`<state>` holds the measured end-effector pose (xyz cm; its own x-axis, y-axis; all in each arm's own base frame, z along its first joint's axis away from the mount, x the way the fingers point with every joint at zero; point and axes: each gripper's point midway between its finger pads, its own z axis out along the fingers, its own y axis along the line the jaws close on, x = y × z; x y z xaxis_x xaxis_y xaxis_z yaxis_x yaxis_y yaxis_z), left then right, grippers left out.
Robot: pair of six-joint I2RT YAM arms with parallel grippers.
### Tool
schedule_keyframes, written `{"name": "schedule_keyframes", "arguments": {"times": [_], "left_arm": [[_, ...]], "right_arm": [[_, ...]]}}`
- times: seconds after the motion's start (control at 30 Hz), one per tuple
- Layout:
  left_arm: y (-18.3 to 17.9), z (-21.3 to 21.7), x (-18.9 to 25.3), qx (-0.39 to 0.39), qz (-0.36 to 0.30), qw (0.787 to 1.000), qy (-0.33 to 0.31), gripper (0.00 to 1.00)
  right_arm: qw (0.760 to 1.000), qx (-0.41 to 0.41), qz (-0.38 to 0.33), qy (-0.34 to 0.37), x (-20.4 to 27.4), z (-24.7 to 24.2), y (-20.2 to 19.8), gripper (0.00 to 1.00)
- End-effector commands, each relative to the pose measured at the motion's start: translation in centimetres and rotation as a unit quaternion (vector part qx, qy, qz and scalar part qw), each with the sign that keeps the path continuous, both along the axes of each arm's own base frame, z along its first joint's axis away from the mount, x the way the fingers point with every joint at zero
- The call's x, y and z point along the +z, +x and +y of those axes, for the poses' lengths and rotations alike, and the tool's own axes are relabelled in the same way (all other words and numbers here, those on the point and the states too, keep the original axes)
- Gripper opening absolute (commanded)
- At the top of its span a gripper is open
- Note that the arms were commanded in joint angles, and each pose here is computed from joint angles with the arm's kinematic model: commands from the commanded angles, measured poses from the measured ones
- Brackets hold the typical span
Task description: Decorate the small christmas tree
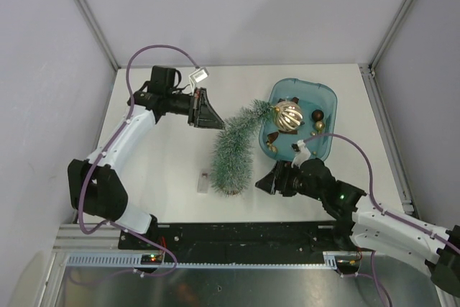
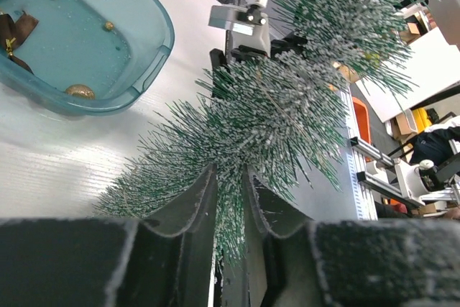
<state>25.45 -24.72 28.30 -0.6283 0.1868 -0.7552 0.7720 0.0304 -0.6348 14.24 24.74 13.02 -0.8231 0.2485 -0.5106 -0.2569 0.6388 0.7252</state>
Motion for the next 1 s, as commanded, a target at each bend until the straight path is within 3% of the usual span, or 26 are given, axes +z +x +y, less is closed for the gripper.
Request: {"name": "schedule_keyframes", "arguments": {"times": [0.0, 0.3, 0.8, 0.87, 0.97], "left_arm": [[-1.5, 0.2, 1.8, -0.015, -0.019, 1.000, -0.020, 0.22], [-2.1, 0.4, 2.2, -0.013, -0.021, 0.999, -0.020, 0.14], [-2.8, 0.5, 2.2, -0.012, -0.024, 0.999, -0.019, 0.08], [-2.9, 0.5, 2.2, -0.012, -0.024, 0.999, -0.018, 0.11], [-2.6, 0.5, 2.0, -0.007, -0.023, 1.000, -0.014, 0.30]], "right_arm": [[0.994, 0.006, -0.029, 0.102, 3.7, 2.1, 1.4, 0.75], [0.981, 0.000, -0.006, 0.196, 4.2, 3.2, 2.7, 0.72], [0.974, -0.008, -0.003, 0.225, 4.9, 4.5, 4.3, 0.53], [0.975, -0.004, -0.002, 0.224, 4.8, 4.9, 4.5, 0.50], [0.974, -0.002, -0.002, 0.225, 4.8, 5.2, 4.7, 0.44]]}}
